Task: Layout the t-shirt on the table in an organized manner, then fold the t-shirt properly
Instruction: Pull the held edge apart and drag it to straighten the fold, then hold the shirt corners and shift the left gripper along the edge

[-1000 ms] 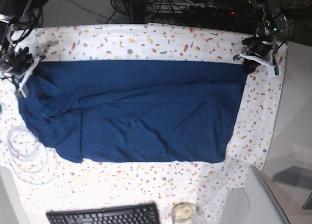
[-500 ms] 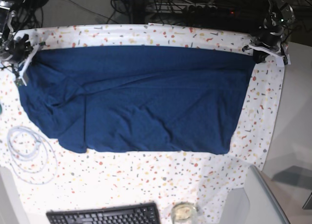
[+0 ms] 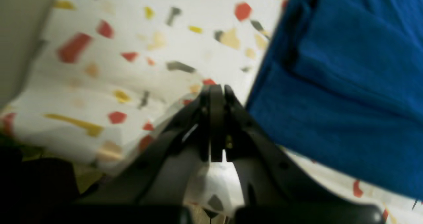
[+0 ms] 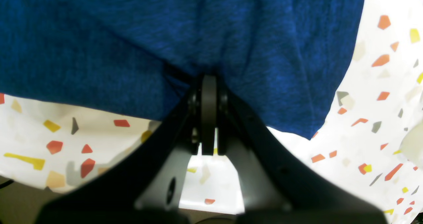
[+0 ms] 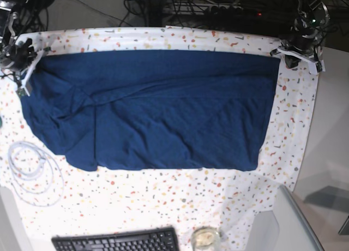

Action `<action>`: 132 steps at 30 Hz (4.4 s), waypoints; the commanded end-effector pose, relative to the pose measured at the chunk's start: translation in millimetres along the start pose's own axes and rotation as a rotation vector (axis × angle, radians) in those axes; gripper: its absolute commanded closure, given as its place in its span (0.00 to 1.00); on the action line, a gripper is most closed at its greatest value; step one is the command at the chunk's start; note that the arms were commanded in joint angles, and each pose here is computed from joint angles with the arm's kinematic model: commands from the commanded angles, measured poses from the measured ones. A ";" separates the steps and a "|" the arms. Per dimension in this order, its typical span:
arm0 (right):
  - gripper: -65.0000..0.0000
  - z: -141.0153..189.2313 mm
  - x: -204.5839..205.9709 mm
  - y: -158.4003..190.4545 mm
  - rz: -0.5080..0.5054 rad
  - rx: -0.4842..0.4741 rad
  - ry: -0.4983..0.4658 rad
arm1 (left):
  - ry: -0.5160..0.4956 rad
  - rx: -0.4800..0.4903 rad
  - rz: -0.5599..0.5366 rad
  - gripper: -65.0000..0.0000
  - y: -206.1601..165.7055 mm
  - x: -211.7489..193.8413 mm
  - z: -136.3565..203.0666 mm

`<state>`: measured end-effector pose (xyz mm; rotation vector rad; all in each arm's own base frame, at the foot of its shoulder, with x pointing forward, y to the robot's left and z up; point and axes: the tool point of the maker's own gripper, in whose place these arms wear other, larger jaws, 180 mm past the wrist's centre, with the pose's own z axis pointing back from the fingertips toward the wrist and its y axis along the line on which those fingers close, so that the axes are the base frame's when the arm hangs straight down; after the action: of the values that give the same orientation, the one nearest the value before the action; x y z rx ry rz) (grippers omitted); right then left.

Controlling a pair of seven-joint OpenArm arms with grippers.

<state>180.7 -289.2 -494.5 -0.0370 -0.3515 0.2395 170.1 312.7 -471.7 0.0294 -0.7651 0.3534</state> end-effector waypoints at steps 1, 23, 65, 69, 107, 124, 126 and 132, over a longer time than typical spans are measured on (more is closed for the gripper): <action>1.00 7.6 13.1 -11.7 0.019 -0.032 -0.032 | -0.040 -0.003 -0.015 1.00 1.0 12.5 3.0; 1.00 30.0 61.0 3.9 0.043 -0.060 -0.181 | -0.068 -0.117 0.295 0.76 -6.0 39.6 29.3; 1.00 28.5 55.7 3.4 0.038 -0.059 -0.168 | 0.006 -0.157 0.440 0.61 -55.4 31.2 -14.0; 1.00 28.6 55.3 2.8 0.038 -0.061 -0.167 | 0.003 -0.160 0.440 0.61 -56.7 33.2 -14.7; 1.00 29.1 54.3 1.3 0.038 -0.064 -0.164 | 0.039 -0.164 0.475 1.00 -58.9 21.2 -23.1; 1.00 28.0 48.4 4.7 0.038 -0.056 -0.153 | 0.069 -0.208 0.504 1.00 -79.0 47.5 -34.2; 1.00 28.1 48.2 4.3 0.037 -0.057 -0.153 | 0.071 -0.190 0.526 1.00 -76.9 49.1 -35.8; 1.00 27.6 49.1 6.2 0.041 -0.052 -0.154 | 0.055 -0.198 0.541 1.00 -81.3 60.7 -40.9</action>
<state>205.7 -265.7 -461.7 -0.0609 -0.4765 0.2701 256.3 254.2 -460.9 -0.3814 -0.7043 0.7844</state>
